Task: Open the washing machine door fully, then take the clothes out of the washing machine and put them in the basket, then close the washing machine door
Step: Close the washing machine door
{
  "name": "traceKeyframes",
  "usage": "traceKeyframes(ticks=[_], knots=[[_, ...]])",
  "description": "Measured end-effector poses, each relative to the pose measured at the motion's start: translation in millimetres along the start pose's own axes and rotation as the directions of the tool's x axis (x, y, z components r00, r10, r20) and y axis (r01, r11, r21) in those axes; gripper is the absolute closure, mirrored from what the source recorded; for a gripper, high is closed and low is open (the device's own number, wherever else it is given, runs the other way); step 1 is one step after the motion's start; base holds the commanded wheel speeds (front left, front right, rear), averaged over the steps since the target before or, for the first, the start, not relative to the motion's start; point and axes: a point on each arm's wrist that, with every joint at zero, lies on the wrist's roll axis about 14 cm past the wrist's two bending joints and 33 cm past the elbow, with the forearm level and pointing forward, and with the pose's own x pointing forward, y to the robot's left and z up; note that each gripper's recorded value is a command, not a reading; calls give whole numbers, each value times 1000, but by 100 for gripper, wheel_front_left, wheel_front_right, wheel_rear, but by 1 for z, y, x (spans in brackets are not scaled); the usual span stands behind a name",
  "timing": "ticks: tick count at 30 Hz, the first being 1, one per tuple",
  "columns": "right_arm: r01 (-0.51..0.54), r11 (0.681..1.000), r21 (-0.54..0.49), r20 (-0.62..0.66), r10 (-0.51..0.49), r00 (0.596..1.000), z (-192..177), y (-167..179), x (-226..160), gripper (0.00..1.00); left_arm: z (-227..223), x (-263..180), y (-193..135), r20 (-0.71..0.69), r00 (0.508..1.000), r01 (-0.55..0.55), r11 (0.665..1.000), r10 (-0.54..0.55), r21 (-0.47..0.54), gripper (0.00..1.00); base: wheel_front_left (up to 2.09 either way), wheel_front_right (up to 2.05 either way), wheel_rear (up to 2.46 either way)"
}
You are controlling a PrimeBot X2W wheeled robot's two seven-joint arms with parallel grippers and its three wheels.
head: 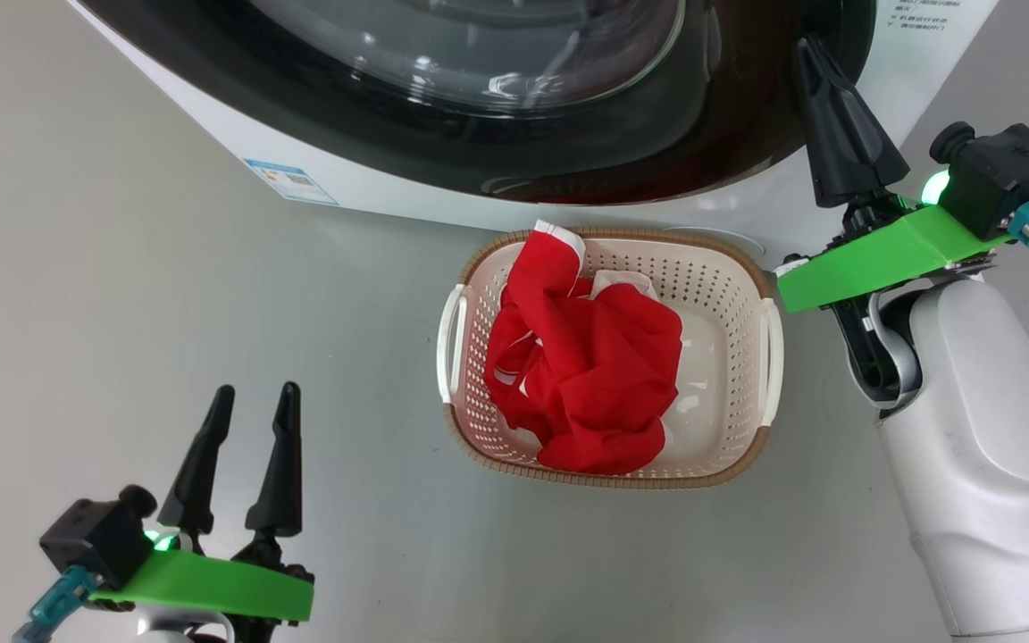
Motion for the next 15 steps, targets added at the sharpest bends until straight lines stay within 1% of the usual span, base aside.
traceKeyframes(ticks=[5,15], knots=[[5,1000,17,7,-5,1000,0,-1,1,100,-2,1,0,-4,1000,-1,1000,1,0,0,0,0,0],[5,1000,11,7,-5,1000,2,-2,-1,100,-3,3,-3,-6,1000,7,1000,-7,-3,0,0,0,0]])
